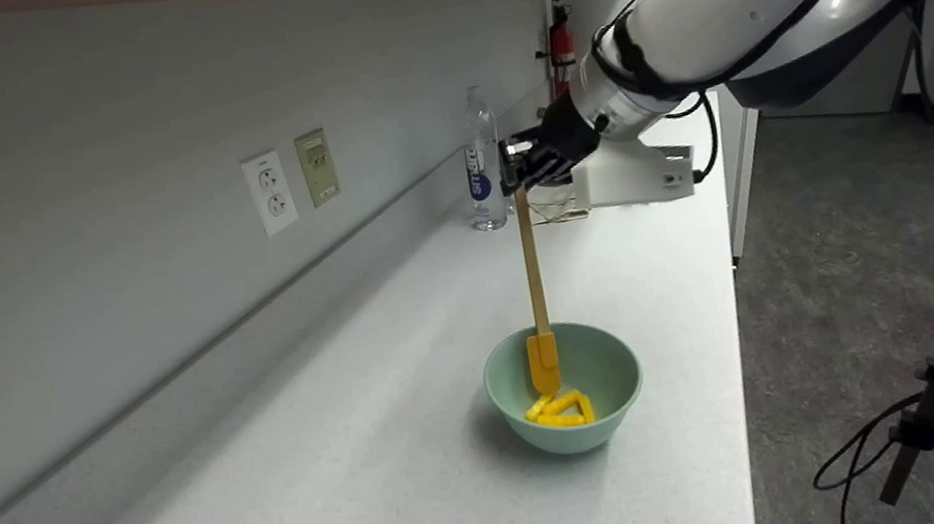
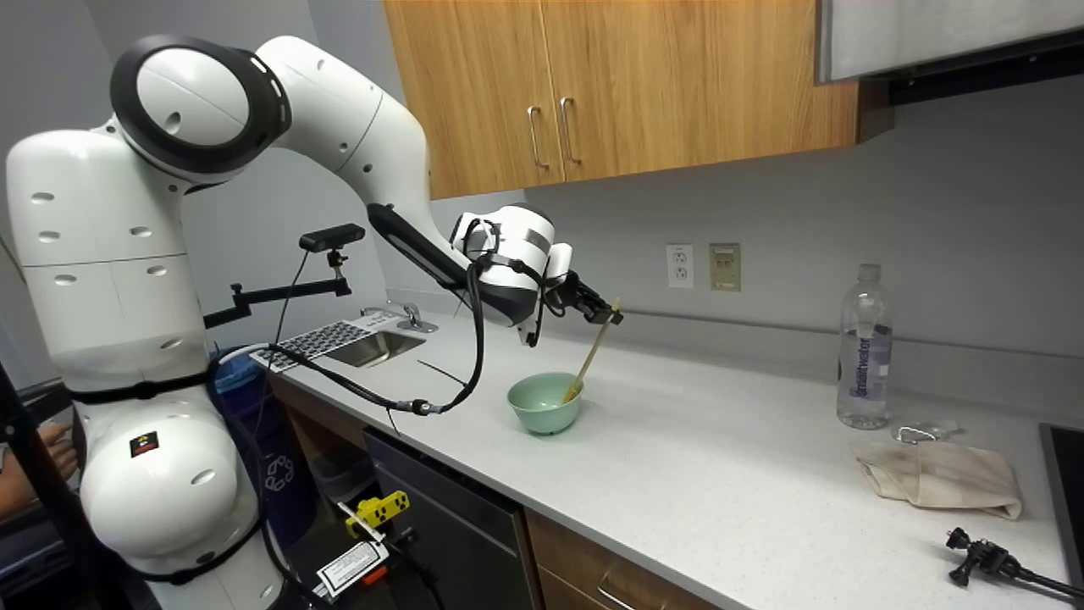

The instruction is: Use the wooden spoon to mix the contents of the bowl

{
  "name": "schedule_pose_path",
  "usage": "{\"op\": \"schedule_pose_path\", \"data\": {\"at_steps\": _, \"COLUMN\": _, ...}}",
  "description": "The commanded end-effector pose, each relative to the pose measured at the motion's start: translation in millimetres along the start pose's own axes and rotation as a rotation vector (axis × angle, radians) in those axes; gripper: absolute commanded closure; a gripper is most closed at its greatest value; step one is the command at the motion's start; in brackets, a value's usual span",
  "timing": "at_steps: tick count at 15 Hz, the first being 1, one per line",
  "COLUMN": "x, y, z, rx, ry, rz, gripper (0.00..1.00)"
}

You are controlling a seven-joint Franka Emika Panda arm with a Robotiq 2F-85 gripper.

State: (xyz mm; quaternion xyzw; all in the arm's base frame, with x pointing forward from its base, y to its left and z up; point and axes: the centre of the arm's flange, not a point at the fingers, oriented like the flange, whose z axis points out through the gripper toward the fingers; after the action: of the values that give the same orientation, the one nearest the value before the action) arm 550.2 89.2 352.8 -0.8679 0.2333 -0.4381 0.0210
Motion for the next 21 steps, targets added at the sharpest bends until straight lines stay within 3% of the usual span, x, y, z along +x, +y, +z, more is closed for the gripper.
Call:
{"op": "schedule_pose_path", "data": {"at_steps": 1, "x": -11.9, "y": 7.4, "z": 3.4, "rx": -0.013, "ry": -0.028, "rz": 0.001, "gripper": 0.96}}
{"op": "schedule_pose_path", "data": {"at_steps": 13, "x": -33.6, "y": 12.6, "z": 16.8, "rx": -0.115, "ry": -0.263, "rz": 0.224, "gripper": 0.96}}
{"op": "schedule_pose_path", "data": {"at_steps": 21, "x": -16.6, "y": 3.0, "z": 11.9, "rx": -0.088, "ry": -0.218, "rz": 0.252, "gripper": 0.96}}
